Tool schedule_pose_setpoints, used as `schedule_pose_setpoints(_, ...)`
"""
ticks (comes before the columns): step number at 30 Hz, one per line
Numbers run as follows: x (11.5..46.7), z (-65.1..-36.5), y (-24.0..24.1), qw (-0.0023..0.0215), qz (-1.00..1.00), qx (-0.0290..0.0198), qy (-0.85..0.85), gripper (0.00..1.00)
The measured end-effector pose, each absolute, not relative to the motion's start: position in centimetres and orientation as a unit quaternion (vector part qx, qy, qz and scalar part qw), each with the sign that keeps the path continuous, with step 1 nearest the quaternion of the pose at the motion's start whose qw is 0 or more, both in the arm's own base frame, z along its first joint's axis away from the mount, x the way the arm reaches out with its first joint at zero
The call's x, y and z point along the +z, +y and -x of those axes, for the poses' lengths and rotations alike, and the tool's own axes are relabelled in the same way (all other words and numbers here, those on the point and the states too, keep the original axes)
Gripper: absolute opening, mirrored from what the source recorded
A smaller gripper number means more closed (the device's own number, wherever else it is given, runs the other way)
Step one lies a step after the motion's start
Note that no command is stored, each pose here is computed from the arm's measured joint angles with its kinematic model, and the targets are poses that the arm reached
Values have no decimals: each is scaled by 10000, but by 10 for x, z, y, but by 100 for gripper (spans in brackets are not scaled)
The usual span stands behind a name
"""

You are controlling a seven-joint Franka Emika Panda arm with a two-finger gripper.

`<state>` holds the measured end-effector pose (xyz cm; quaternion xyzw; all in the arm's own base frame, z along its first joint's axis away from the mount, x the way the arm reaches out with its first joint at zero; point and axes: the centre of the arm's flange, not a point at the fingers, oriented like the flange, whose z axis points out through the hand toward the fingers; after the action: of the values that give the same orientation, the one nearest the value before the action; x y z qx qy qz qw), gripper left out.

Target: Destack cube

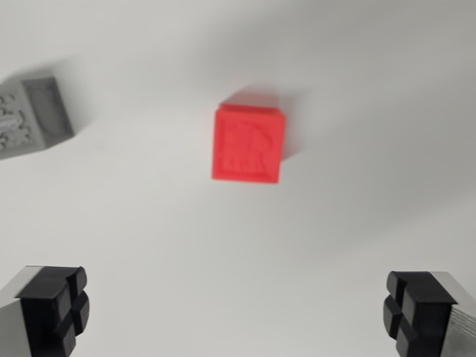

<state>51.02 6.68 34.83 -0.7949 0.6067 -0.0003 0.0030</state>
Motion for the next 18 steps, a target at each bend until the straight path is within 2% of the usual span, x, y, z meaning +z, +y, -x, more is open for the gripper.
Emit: schedule_pose_setpoints(18, 400, -511, 67, 31, 7950, 2, 6066, 100)
